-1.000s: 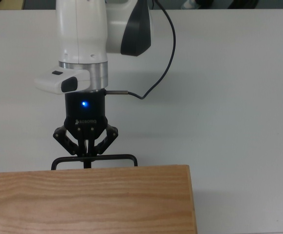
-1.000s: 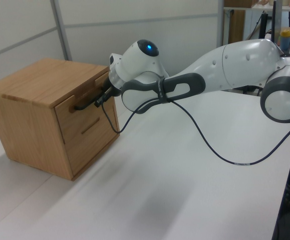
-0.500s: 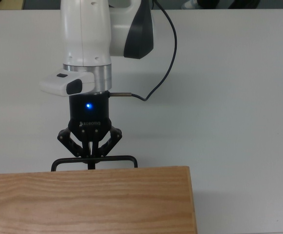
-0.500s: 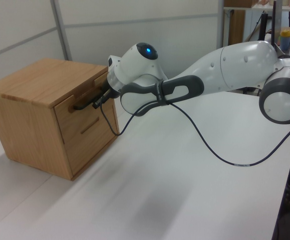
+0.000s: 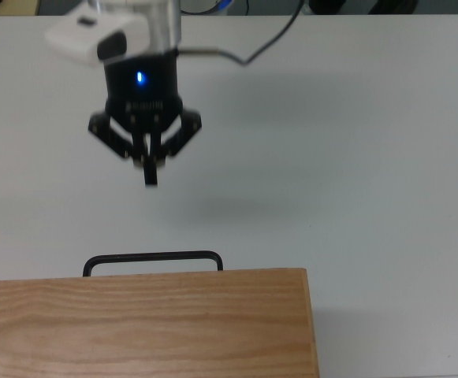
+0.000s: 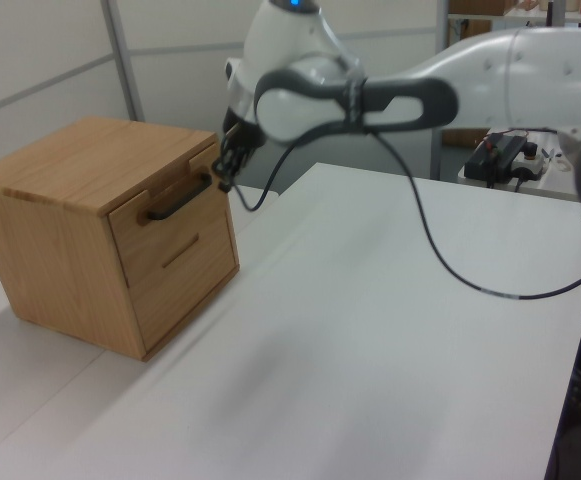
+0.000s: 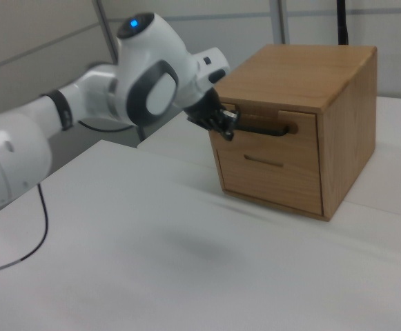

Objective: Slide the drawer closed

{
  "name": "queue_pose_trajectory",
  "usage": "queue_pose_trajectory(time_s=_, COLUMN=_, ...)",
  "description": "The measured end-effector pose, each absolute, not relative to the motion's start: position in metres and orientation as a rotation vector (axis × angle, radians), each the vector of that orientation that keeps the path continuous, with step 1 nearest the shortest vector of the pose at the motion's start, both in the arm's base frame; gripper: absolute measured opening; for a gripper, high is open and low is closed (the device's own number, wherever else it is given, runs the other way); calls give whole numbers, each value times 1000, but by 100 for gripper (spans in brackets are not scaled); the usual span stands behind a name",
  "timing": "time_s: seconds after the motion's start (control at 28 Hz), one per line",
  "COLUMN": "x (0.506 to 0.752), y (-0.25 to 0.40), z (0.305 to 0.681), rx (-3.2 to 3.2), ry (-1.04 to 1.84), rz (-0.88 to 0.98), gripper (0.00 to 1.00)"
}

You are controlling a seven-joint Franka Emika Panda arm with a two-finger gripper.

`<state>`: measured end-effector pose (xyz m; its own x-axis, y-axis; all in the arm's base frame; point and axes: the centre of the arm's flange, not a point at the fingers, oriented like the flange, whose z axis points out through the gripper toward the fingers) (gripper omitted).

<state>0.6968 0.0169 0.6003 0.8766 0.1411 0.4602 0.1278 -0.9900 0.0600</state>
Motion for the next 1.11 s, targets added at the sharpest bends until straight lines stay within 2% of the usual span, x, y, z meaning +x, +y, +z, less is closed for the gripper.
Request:
queue_pose_trajectory(time_s=0.21, x=651, y=15, z=631, rx=3074, ry=214, rz=456, gripper=1)
queue_pose_trajectory(time_s=0.36, x=625, y=12, z=638, rx=3100, ry=206, rz=249, gripper=1)
queue_pose_trajectory(time_s=0.5, x=613, y=9, z=637, rx=3109, ry=199, rz=137, gripper=3)
queue_pose_trajectory(time_s=0.75, x=607, y=5, z=645, rx=3108, ry=186, rz=133, gripper=27)
queue_pose_trajectory(time_s=0.79, x=607, y=4, z=645, rx=3107, ry=184, rz=135, gripper=34)
queue_pose_trajectory(time_s=0.89, x=606, y=3, z=646, rx=3107, ry=182, rz=137, gripper=42)
queue_pose_trajectory(time_s=1.0, x=606, y=3, z=646, rx=3107, ry=182, rz=137, gripper=58)
queue_pose_trajectory(time_s=1.11, x=606, y=3, z=646, rx=3107, ry=181, rz=137, gripper=68)
